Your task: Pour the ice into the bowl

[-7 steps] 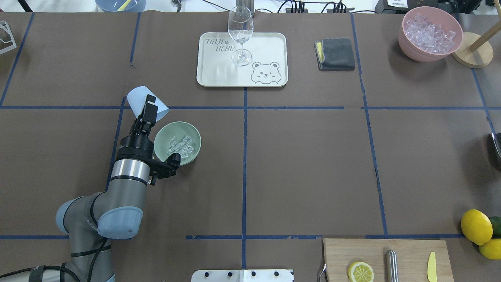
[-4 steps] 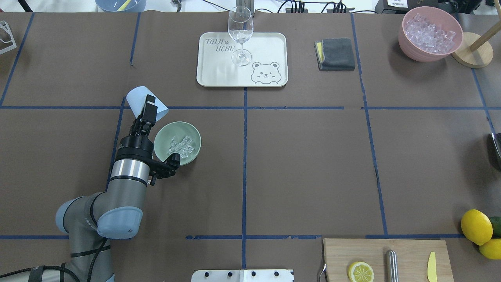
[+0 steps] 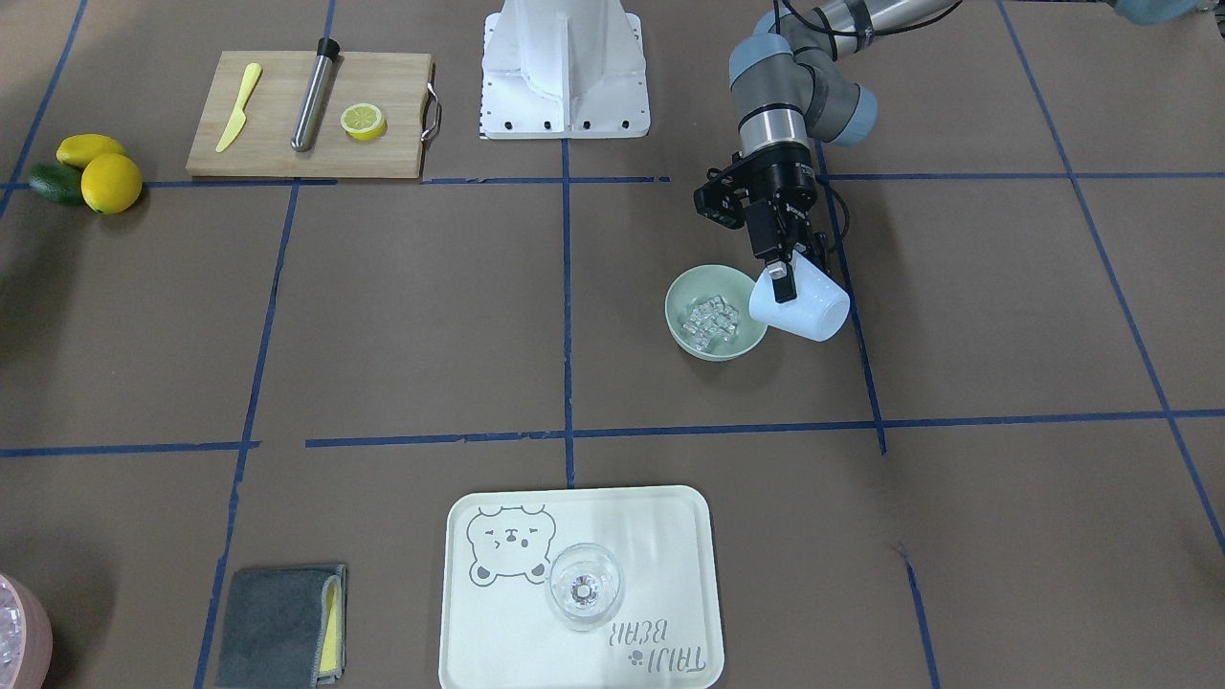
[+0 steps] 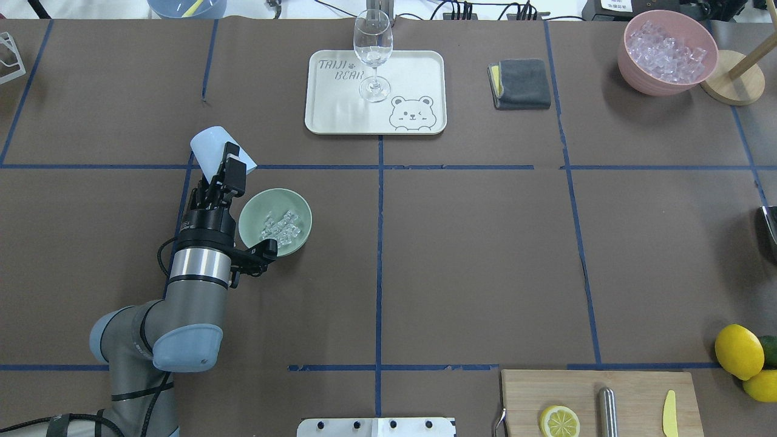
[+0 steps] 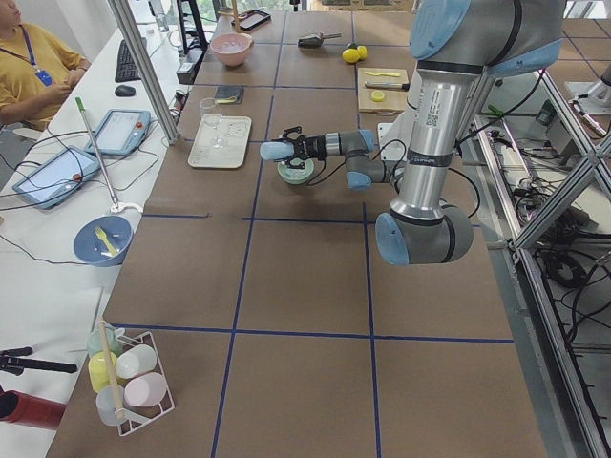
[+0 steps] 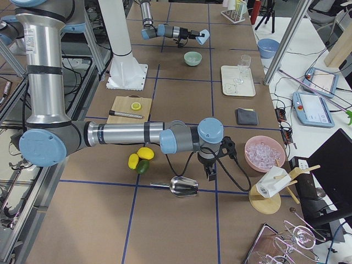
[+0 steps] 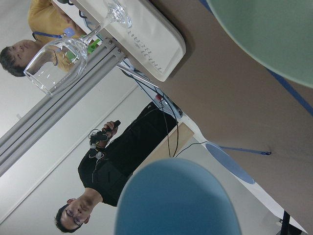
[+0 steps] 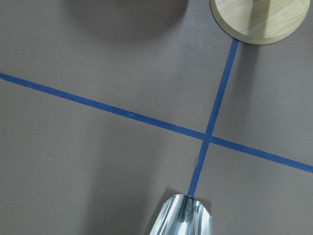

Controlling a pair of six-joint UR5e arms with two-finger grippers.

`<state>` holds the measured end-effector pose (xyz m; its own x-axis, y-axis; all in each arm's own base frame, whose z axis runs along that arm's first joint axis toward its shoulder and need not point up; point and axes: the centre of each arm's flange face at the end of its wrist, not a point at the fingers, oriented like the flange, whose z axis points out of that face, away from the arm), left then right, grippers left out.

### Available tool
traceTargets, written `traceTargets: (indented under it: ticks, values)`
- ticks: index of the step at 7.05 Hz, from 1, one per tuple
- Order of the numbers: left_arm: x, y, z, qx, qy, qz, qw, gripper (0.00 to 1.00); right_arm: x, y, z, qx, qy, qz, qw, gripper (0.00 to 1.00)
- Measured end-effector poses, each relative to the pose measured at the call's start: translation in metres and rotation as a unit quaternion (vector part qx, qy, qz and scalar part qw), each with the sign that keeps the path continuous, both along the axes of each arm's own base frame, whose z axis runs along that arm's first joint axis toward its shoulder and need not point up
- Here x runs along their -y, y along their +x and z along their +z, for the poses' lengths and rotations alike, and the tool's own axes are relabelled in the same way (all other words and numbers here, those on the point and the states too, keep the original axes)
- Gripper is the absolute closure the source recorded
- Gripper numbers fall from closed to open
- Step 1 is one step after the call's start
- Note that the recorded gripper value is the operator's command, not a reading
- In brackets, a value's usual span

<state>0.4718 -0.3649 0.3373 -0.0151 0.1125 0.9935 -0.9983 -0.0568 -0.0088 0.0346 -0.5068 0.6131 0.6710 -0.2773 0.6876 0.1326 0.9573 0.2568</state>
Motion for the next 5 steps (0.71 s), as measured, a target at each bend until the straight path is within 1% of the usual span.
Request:
traceTargets:
  ticks: [1, 2, 3, 4, 5]
  values:
    - [-0.001, -0.002, 0.000, -0.016, 0.005, 0.000, 0.9999, 1.00, 0.000, 0.000, 0.000, 0.000, 0.000, 0.000, 1.0000, 0.00]
    - [-0.004, -0.008, -0.004, -0.049, 0.014, 0.001, 0.9987, 1.00, 0.000, 0.000, 0.000, 0.000, 0.000, 0.000, 1.0000, 0.00]
    - [-0.007, -0.014, -0.007, -0.094, 0.023, 0.004, 0.9953, 1.00, 0.000, 0.000, 0.000, 0.000, 0.000, 0.000, 1.0000, 0.00]
    - [-0.010, -0.019, -0.008, -0.157, 0.026, 0.010, 0.9872, 1.00, 0.000, 0.000, 0.000, 0.000, 0.000, 0.000, 1.0000, 0.00]
    - [-0.012, -0.020, -0.005, -0.244, 0.019, 0.019, 0.9694, 1.00, 0.000, 0.000, 0.000, 0.000, 0.000, 0.000, 1.0000, 0.00]
